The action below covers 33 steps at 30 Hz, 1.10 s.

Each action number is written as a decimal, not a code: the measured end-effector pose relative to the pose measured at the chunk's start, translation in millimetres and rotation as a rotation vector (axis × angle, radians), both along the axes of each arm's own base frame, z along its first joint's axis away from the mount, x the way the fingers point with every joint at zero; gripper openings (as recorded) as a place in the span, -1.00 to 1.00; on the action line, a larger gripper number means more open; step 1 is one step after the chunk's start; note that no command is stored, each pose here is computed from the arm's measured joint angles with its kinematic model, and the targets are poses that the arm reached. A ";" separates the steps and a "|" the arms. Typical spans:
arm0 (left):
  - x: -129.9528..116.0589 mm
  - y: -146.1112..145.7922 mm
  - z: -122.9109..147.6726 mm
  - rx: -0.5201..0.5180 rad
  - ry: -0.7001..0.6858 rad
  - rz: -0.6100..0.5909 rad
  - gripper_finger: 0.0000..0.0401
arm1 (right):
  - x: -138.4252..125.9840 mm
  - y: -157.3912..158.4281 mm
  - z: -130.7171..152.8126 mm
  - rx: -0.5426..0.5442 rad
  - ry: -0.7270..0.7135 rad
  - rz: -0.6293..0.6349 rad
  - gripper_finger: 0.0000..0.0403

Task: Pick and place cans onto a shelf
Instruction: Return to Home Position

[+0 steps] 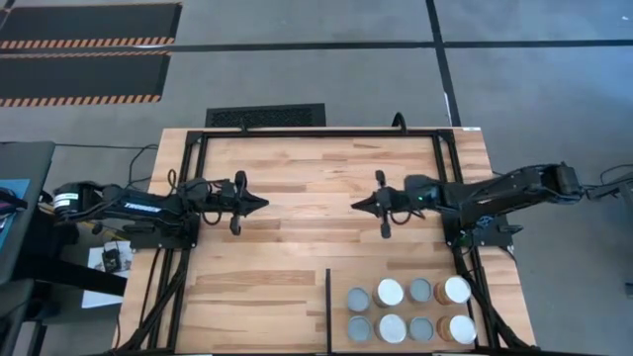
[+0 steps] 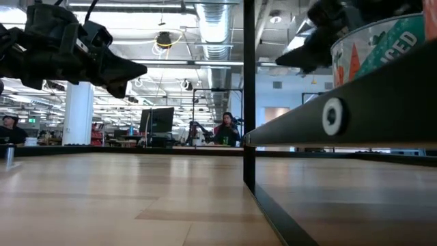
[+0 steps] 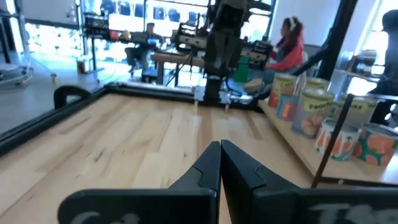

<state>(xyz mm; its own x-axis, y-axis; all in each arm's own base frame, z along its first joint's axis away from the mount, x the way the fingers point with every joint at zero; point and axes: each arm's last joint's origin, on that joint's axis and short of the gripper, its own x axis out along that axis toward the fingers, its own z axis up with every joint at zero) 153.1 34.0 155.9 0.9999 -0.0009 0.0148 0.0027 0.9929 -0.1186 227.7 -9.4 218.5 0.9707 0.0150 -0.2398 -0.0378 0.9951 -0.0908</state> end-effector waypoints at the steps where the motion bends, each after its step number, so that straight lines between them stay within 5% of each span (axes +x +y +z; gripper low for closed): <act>1: -0.3 0.1 -0.7 0.000 0.008 0.008 -1.00 | -5.1 2.0 -3.8 -0.002 -0.008 -0.014 -1.00; 10: -3.6 -8.6 1.6 0.025 0.021 0.022 -1.00 | -47.4 19.7 -18.9 -0.028 -0.090 -0.125 -1.00; 33: -32.9 -20.5 3.7 0.033 0.103 0.042 -1.00 | -116.7 17.8 -44.6 0.002 -0.299 -0.058 -1.00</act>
<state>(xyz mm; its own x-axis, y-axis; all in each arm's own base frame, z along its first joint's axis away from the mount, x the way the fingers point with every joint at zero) 120.2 13.5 159.6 0.9952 0.0424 -0.0877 -0.0498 0.9953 -0.0835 111.0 8.4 173.9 0.9975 -0.0422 0.0564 0.0471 0.9950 -0.0878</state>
